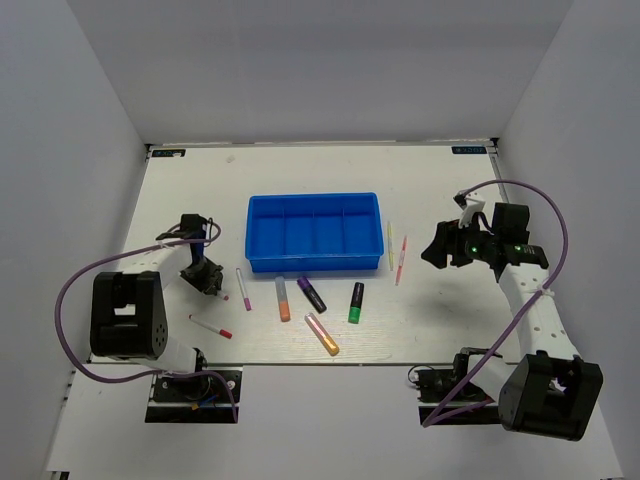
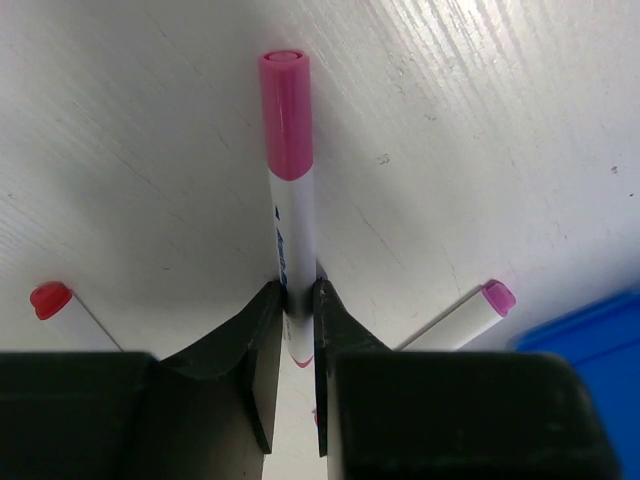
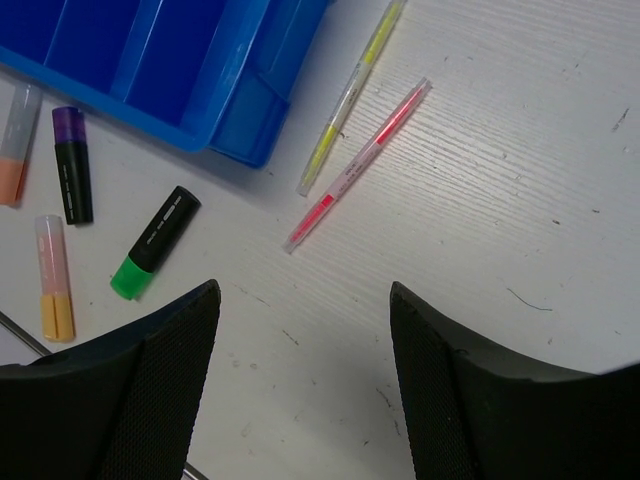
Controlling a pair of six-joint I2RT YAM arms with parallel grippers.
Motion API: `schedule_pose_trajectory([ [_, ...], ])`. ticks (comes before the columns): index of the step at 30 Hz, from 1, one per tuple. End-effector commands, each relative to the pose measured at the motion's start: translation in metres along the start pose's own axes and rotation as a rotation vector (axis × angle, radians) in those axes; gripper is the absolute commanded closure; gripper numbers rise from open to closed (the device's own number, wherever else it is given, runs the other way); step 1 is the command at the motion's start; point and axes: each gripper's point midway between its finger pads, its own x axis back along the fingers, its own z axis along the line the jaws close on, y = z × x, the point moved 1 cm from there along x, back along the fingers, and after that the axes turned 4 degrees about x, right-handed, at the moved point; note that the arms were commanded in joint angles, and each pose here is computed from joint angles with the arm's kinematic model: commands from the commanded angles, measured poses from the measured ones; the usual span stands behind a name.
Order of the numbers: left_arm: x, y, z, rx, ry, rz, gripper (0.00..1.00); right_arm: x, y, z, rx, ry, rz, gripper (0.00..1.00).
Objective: Sort the stationery into containers
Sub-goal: Pick up the pen from the center of the board.
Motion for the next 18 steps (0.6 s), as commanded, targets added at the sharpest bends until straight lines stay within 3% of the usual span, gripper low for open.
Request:
schedule_pose_trajectory([
  [1, -0.036, -0.018, 0.031, 0.018, 0.096, 0.064, 1.00, 0.004, 0.009, 0.001, 0.014, 0.006, -0.040, 0.29],
  [18, 0.048, 0.020, 0.002, -0.082, -0.111, -0.108, 1.00, 0.008, 0.011, 0.001, -0.012, 0.023, -0.062, 0.30],
])
